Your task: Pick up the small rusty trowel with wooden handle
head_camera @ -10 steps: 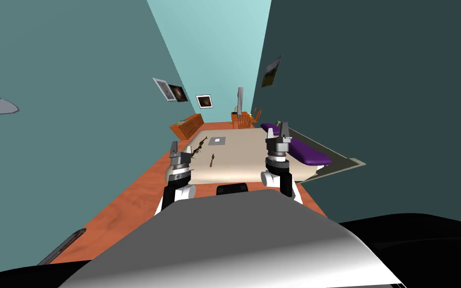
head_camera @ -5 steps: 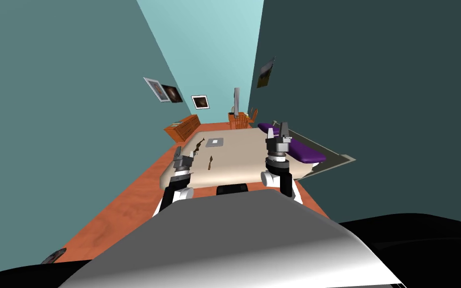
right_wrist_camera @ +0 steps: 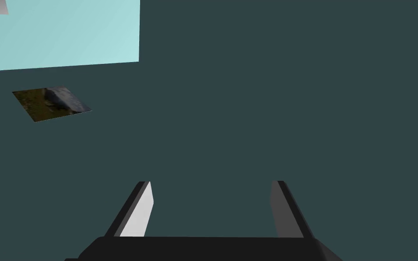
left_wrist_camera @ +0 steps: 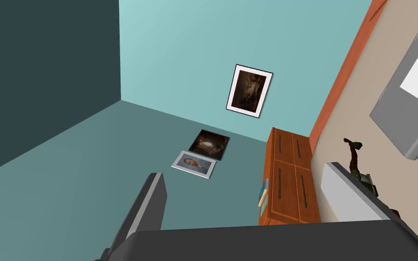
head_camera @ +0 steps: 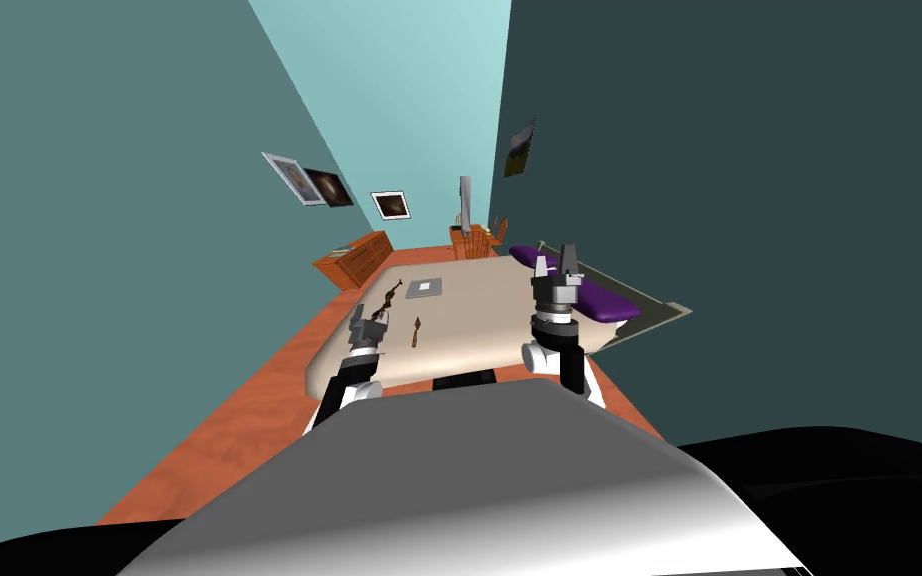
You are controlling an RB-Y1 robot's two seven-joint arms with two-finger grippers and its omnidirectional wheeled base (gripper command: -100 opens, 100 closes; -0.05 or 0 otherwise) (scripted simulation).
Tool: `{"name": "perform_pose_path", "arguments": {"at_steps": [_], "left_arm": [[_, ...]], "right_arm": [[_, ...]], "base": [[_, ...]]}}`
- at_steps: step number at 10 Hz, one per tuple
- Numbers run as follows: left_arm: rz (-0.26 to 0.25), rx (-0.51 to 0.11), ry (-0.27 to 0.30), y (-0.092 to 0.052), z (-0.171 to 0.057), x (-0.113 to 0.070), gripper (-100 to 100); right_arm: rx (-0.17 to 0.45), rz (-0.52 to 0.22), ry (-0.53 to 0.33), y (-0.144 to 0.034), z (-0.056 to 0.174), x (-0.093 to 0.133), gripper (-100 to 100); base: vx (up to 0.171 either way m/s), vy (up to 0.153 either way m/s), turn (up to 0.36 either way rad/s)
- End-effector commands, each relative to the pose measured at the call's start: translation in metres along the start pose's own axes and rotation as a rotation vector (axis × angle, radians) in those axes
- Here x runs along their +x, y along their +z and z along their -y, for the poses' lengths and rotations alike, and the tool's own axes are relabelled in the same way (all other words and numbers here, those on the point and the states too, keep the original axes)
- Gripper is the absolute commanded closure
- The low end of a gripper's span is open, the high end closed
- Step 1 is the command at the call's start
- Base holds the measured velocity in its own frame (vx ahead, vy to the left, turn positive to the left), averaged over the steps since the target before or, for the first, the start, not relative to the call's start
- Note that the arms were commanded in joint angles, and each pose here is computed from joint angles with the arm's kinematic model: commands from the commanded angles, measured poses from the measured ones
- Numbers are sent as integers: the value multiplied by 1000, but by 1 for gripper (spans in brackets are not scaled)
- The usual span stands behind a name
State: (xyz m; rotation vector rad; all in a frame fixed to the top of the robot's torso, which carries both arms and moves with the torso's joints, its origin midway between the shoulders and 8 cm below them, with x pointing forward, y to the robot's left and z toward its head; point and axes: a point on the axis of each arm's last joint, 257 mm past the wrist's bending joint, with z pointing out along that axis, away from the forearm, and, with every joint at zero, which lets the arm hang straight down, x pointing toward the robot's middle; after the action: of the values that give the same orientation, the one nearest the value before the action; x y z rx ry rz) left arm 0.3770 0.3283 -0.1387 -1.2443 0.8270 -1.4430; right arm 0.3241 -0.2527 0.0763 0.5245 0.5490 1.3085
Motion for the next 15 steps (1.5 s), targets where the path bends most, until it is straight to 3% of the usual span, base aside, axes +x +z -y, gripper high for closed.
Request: {"name": "perform_pose_path", "arguments": {"at_steps": [1, 7, 8, 15], "left_arm": [[35, -54, -62, -5, -19, -12, -100], [221, -246, -334, -43, -97, -77, -100], [221, -246, -334, -43, -97, -77, -100], [502, -398, -682, -115, -180, -136, -100]], "right_arm": [[0, 0, 0, 0, 0, 0, 0], [0, 0, 0, 0, 0, 0, 0], [0, 0, 0, 0, 0, 0, 0], [0, 0, 0, 0, 0, 0, 0]], "base": [[59, 13, -111], [68, 7, -156], [48, -1, -61], [67, -1, -147]]}}
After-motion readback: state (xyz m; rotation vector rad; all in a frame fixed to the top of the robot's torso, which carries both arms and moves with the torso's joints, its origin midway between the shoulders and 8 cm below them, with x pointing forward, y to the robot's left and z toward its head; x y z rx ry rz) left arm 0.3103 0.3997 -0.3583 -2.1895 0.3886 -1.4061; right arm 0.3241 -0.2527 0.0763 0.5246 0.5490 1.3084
